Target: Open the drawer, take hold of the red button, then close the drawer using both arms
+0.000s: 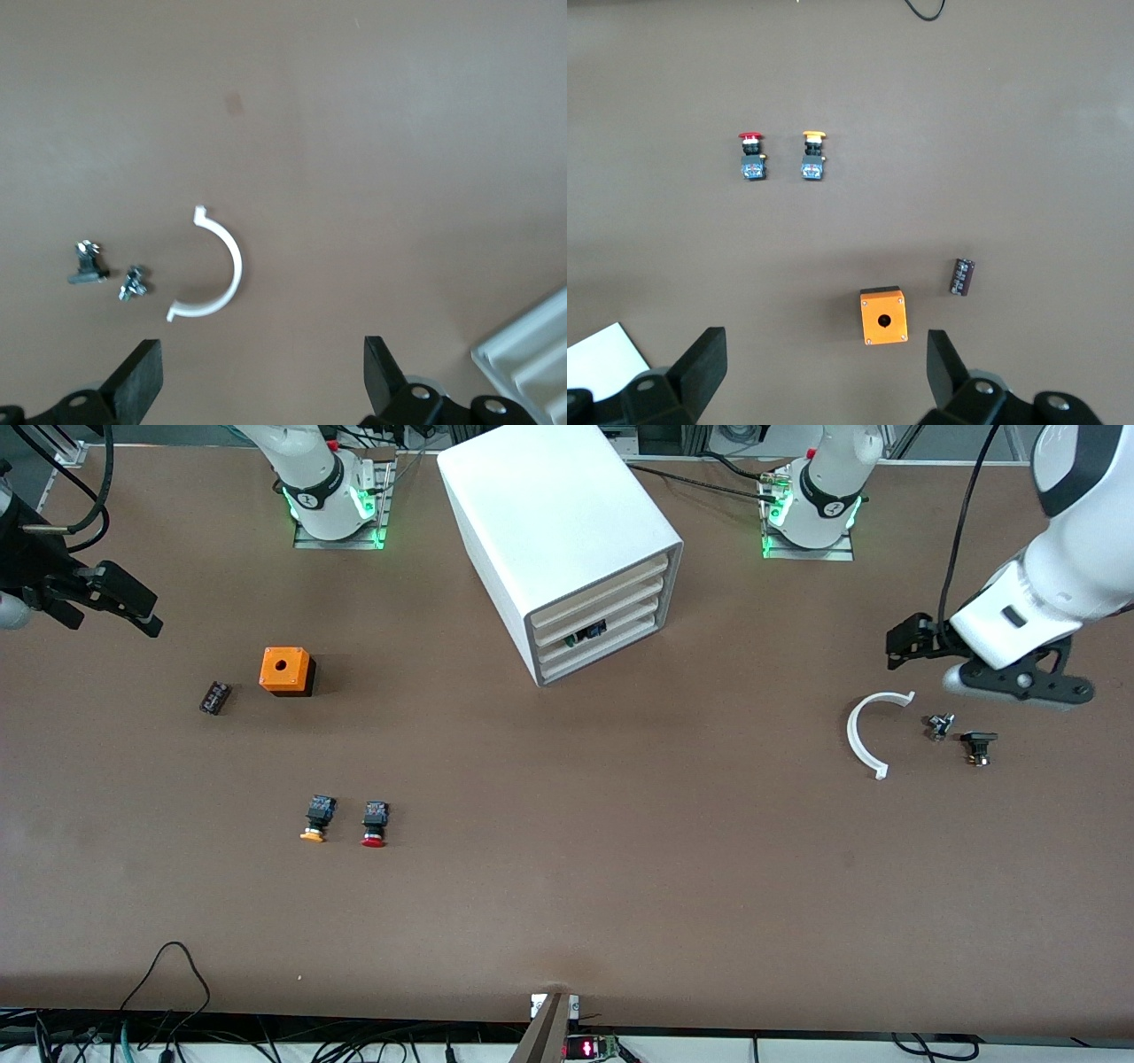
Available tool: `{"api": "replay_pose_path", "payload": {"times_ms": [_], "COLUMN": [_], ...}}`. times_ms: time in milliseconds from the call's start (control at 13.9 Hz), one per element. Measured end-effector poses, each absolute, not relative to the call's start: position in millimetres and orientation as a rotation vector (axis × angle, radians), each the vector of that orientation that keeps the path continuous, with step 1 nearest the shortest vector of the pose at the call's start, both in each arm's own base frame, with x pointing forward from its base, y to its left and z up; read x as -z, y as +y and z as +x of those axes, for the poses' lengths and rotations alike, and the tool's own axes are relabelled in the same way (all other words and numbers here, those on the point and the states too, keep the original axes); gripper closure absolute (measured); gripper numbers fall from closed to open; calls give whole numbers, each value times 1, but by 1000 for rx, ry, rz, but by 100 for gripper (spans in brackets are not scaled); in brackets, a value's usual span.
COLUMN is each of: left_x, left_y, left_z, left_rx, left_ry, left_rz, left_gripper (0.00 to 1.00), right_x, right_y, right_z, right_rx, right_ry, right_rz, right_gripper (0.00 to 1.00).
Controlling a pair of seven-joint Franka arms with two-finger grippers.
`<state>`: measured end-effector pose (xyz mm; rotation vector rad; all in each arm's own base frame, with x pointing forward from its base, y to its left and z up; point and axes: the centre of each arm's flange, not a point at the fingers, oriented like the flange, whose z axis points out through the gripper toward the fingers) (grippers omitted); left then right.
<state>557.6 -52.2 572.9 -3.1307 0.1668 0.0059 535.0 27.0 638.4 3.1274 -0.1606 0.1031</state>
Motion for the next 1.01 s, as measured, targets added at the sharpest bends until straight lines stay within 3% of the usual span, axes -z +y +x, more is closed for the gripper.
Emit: {"api": "replay_pose_path", "payload": {"times_ms": [1010], "left_x": [-579], "left_y": [-55], "left_z": [543], "left_rx": [-22], "left_ry": [103], "left_rz": [-3224], "left_gripper": [0], "right_x": [-639], "right_y": [54], "right_z": [530], "right_rx": [-64], "right_ry": [-79], "right_rz": [3129], "right_gripper": [0]}}
